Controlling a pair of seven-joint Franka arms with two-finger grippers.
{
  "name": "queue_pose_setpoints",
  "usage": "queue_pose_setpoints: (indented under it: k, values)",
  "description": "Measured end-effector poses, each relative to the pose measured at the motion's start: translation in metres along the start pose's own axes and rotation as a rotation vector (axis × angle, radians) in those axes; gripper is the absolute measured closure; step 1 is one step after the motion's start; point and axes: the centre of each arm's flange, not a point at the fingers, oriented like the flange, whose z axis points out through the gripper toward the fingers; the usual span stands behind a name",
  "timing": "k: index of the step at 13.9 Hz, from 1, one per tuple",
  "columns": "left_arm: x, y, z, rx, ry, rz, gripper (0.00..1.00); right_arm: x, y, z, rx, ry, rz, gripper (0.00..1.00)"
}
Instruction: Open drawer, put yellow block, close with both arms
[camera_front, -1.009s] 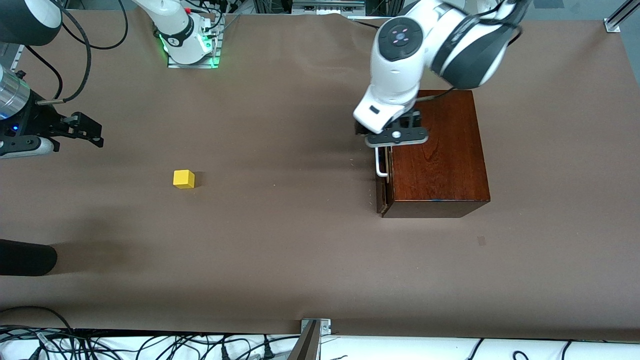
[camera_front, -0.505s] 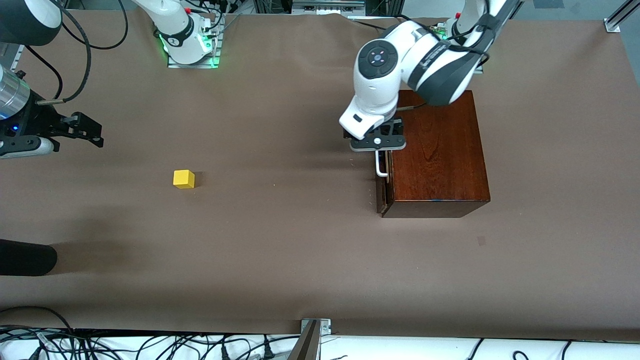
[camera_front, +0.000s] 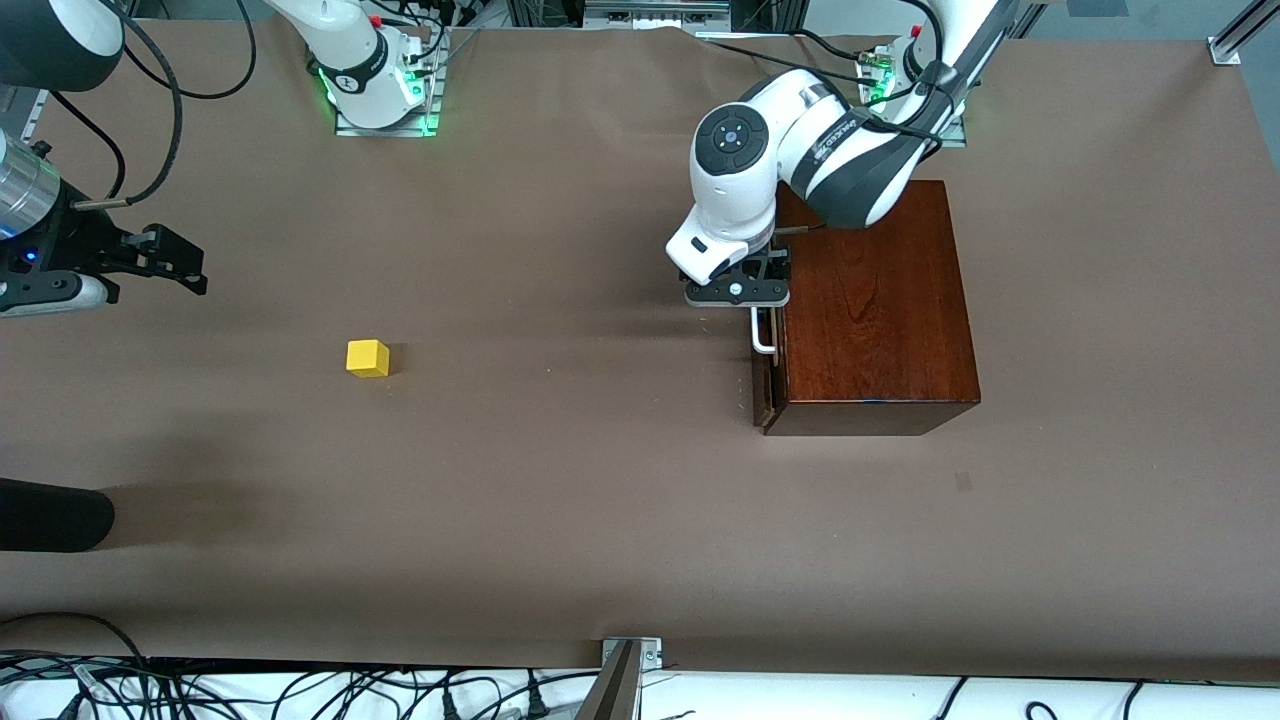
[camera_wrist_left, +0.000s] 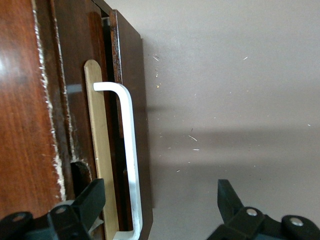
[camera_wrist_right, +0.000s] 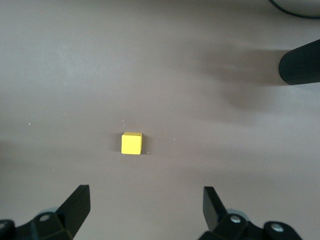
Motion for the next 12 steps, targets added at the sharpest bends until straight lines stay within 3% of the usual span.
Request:
queue_pose_setpoints:
  k: [4, 12]
  values:
    - [-0.003, 0.005, 0.016, -0.002, -0.005, -0.003, 0.0, 0.0, -0.002, 0.0, 0.0, 0.0, -0.003, 0.0]
    - [-0.013, 0.025, 0.045, 0.068, 0.033, -0.021, 0.0, 0.001, -0.008, 0.0, 0.001, 0.0, -0.015, 0.0]
